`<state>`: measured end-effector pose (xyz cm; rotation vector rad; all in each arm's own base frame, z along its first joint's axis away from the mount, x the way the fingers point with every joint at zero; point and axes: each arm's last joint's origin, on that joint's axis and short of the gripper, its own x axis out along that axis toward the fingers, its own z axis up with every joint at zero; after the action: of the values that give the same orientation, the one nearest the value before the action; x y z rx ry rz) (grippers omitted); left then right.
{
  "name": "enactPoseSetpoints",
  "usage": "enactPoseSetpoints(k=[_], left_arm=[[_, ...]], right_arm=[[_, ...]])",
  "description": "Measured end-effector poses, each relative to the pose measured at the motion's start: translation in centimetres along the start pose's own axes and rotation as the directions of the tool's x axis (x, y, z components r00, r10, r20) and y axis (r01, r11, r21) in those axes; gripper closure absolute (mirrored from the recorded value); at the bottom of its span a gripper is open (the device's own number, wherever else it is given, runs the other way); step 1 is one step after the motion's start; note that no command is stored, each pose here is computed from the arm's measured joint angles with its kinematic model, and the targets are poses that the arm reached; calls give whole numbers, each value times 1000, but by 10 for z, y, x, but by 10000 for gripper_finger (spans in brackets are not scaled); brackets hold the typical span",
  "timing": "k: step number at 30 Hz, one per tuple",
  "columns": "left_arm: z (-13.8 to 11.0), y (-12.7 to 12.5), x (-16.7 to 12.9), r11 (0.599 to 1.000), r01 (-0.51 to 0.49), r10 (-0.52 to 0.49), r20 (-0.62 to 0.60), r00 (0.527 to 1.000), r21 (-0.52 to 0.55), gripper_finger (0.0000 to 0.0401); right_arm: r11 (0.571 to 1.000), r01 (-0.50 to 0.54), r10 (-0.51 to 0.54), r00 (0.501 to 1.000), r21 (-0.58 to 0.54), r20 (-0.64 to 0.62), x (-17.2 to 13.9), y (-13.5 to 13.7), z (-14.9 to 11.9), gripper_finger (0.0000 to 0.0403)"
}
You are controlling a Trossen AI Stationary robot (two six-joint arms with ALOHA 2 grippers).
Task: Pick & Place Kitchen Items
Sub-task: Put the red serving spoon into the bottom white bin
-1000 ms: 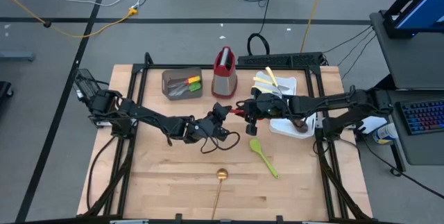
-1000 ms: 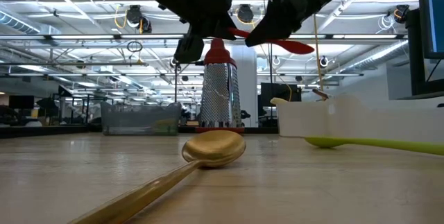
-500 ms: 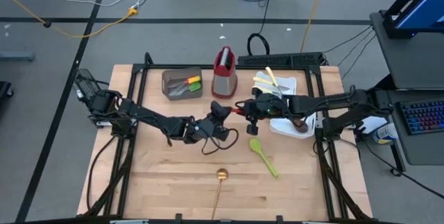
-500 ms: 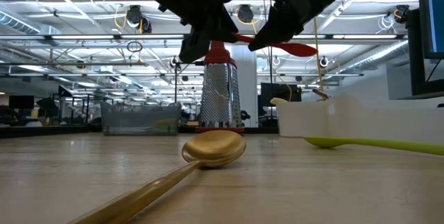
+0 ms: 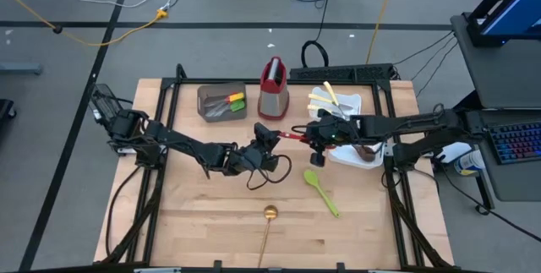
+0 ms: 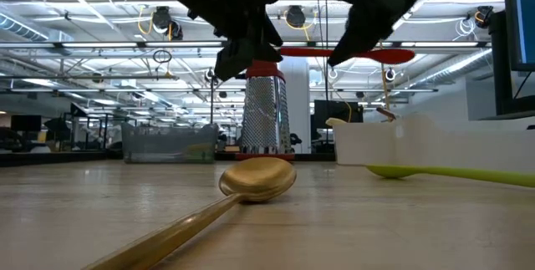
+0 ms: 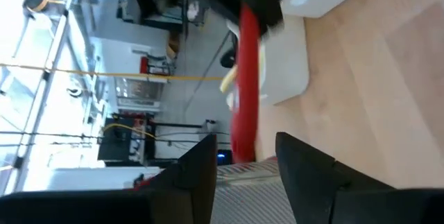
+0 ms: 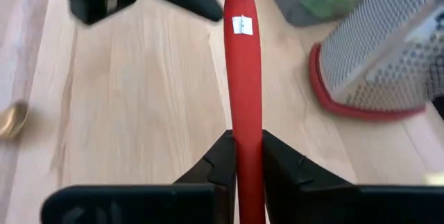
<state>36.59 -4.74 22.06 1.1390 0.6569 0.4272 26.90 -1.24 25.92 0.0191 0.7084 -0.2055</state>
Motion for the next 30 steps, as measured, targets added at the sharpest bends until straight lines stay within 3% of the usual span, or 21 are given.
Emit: enactPoseSetpoints(k=[10, 18, 20, 30], left_arm=[[-5, -6, 0, 995, 47, -50, -33, 998, -88, 247], [-6, -6, 1, 992, 46, -51, -36, 998, -120, 247], [-6, -6, 2, 990, 47, -52, -36, 998, -132, 247], [-14, -3, 9, 985, 45, -57, -70, 996, -164, 247]], right_arm=[[1000, 22, -22, 1000, 2, 18, -48, -1, -13, 370], [999, 9, -7, 999, 45, -48, -51, -3, -86, 365], [996, 46, -43, 998, 79, -35, -52, -4, -100, 368], [970, 193, -158, 962, 151, -221, -59, -12, -140, 363]])
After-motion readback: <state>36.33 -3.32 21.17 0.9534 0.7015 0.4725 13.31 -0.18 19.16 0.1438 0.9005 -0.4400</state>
